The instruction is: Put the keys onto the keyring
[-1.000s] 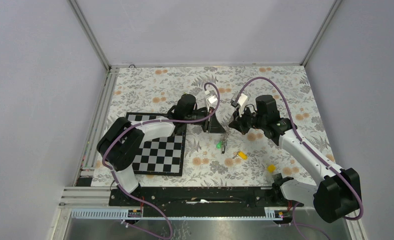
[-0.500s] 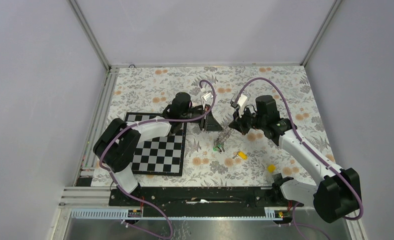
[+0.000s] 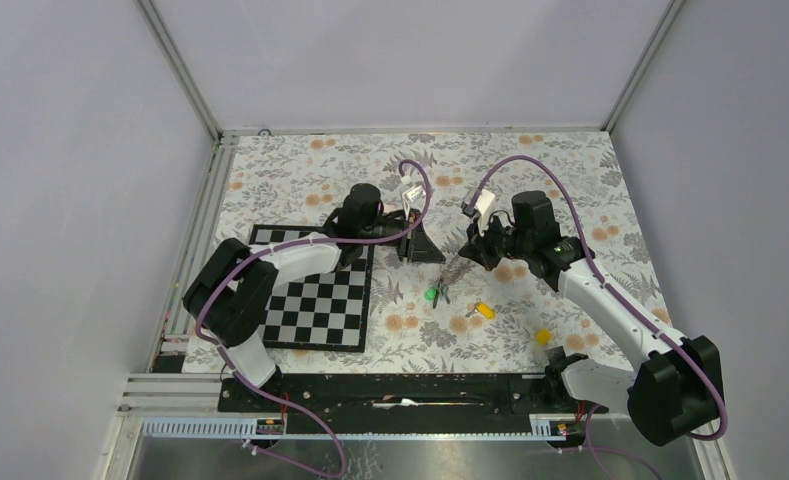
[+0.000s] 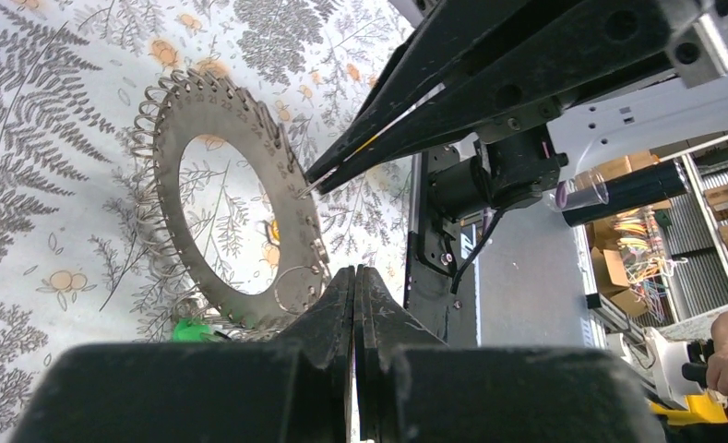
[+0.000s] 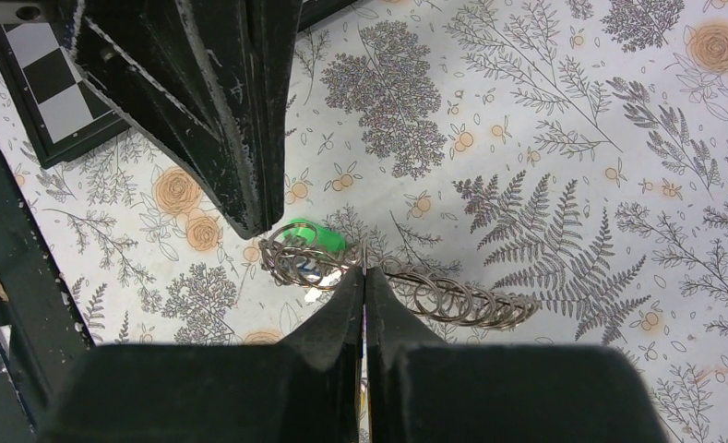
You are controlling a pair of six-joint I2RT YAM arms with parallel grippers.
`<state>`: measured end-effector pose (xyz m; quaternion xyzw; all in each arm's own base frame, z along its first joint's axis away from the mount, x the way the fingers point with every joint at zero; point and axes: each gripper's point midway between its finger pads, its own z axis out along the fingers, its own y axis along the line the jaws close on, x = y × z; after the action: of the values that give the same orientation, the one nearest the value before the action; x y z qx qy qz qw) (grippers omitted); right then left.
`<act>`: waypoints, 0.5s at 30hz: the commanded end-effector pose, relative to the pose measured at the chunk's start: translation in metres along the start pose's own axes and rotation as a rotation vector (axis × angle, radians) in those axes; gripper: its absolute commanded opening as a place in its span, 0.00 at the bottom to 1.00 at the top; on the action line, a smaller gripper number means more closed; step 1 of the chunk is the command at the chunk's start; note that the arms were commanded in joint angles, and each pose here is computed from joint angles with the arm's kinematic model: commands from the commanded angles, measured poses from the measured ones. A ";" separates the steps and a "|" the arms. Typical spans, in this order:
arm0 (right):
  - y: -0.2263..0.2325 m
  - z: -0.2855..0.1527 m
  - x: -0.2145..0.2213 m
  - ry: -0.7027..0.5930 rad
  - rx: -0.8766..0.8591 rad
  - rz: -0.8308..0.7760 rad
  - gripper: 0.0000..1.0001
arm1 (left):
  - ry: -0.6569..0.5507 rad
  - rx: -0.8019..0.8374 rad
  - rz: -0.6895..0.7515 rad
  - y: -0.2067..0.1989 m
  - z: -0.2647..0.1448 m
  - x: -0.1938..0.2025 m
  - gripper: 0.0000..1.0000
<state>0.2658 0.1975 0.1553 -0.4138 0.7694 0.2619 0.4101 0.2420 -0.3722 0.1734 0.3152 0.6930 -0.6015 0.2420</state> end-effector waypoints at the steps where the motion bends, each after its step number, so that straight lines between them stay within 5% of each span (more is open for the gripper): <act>1: -0.004 -0.004 -0.018 -0.050 0.008 -0.019 0.00 | -0.054 -0.062 0.106 -0.002 -0.004 -0.028 0.02; 7: -0.005 -0.002 -0.018 -0.044 0.008 -0.004 0.00 | -0.053 -0.114 0.071 0.008 0.002 -0.028 0.36; 15: -0.007 -0.001 -0.016 -0.038 0.011 0.001 0.00 | -0.008 -0.115 0.061 0.006 0.016 -0.011 0.44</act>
<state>0.2666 0.1969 0.1513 -0.4082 0.7752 0.2641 0.4033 0.2482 -0.3789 0.1597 0.3034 0.7296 -0.5591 0.2508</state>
